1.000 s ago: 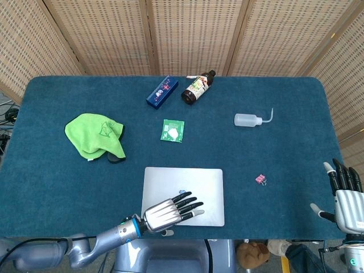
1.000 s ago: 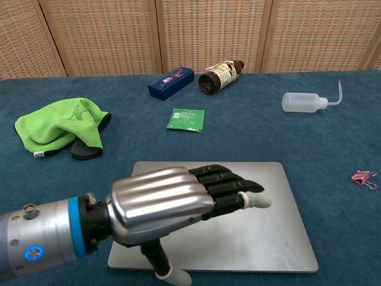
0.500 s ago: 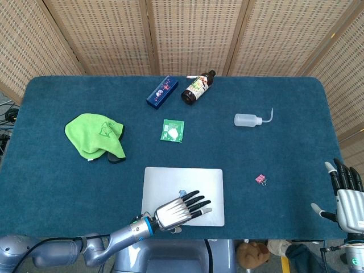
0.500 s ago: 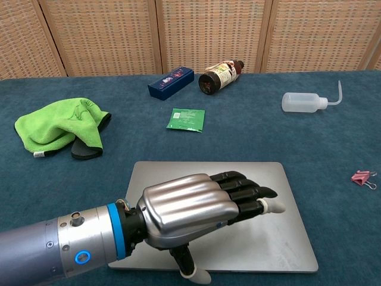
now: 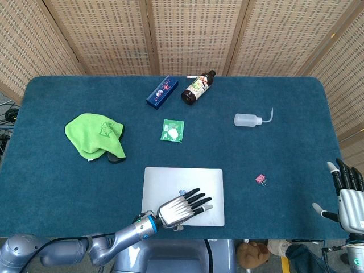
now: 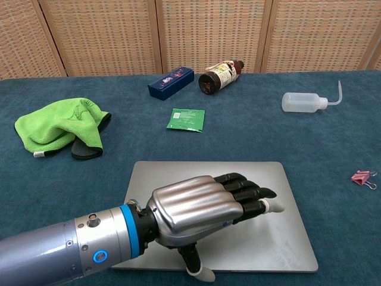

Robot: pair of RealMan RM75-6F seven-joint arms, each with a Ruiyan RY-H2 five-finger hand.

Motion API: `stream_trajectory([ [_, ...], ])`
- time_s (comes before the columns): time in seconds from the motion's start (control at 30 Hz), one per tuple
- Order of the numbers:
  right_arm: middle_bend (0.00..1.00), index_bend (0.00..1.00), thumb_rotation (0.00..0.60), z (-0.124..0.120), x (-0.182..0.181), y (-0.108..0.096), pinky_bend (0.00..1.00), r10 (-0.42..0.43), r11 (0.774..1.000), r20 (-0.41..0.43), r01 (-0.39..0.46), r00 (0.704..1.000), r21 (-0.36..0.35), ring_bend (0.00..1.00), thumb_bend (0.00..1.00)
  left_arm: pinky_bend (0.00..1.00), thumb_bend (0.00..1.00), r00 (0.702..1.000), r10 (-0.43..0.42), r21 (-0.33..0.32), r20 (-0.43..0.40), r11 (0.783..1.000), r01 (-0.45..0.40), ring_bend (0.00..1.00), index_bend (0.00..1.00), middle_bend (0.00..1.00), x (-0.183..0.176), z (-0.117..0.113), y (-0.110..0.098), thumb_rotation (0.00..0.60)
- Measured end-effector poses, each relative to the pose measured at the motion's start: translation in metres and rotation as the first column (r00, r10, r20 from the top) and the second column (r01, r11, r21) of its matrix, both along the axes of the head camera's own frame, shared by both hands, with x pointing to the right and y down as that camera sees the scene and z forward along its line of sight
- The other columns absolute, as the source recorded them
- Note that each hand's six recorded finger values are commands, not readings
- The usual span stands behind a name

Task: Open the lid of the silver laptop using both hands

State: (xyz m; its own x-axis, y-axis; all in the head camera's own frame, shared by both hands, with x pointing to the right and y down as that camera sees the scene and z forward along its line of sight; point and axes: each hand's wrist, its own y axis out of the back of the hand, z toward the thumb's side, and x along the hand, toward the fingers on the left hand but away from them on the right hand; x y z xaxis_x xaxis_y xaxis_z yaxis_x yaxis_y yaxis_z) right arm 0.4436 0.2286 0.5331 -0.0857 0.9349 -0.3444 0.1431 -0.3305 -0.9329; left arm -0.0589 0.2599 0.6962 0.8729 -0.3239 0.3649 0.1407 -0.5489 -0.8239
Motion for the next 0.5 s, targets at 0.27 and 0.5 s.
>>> stream_trajectory([
  [0.27,0.0,0.0,0.6,0.0006,0.0004,-0.0002,0.0,0.001,1.0,0.001,-0.001,1.0,-0.003,0.0,0.0,0.0,0.19,1.0,-0.009,-0.001,0.01,1.0,0.009,0.0,0.0,0.0,0.0018,0.0051,0.0006,0.6],
  [0.5,0.0,0.0,0.6,0.0008,0.0015,-0.0001,0.0,0.008,1.0,0.006,-0.008,1.0,-0.005,0.0,0.0,0.0,0.36,1.0,-0.008,0.012,0.016,1.0,0.008,0.0,0.0,0.0,0.0002,0.0066,0.0009,0.6],
])
